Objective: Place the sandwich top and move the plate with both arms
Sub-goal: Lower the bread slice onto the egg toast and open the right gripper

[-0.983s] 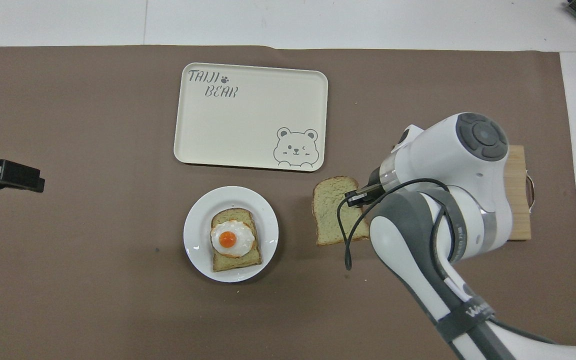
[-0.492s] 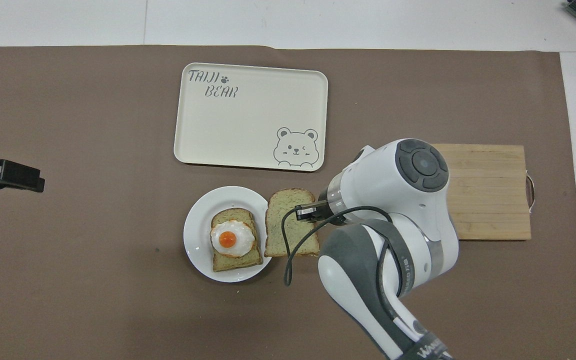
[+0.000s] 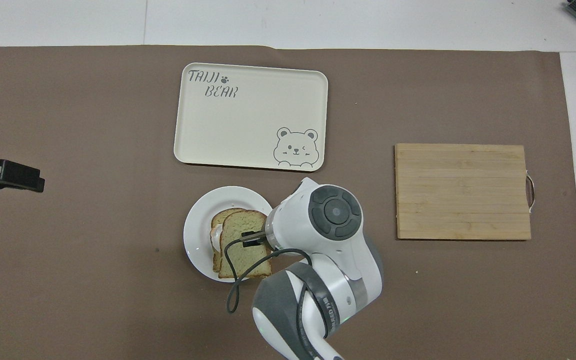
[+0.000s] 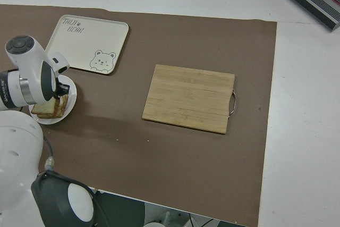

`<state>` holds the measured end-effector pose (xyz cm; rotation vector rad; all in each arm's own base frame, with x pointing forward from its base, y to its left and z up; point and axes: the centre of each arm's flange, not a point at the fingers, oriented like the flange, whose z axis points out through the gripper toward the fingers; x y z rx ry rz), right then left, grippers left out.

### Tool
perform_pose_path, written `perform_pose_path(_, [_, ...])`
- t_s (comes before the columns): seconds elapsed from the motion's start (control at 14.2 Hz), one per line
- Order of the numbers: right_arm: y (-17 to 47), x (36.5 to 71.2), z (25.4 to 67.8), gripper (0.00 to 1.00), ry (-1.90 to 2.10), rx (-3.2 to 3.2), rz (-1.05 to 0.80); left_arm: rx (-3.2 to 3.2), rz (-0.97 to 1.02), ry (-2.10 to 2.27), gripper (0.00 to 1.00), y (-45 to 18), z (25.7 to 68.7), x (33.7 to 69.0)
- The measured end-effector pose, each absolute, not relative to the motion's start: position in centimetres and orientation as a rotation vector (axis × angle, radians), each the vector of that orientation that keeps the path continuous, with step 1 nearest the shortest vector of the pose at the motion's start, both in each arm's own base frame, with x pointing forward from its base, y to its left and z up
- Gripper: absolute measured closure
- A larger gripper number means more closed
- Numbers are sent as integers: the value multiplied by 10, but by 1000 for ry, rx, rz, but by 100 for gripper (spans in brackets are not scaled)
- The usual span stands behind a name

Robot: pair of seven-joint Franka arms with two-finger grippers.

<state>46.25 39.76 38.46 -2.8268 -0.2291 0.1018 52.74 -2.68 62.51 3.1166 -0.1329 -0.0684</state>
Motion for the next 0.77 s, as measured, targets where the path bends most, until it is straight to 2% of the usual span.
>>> perform_pose_path(0.42, [426, 447, 360, 93, -286, -2829, 92, 3117, -68, -133, 0, -27, 625, 527])
perform_pose_path(0.77, [427, 452, 339, 93, -265, -2833, 56, 3117, -68, -133, 0, -27, 625, 527])
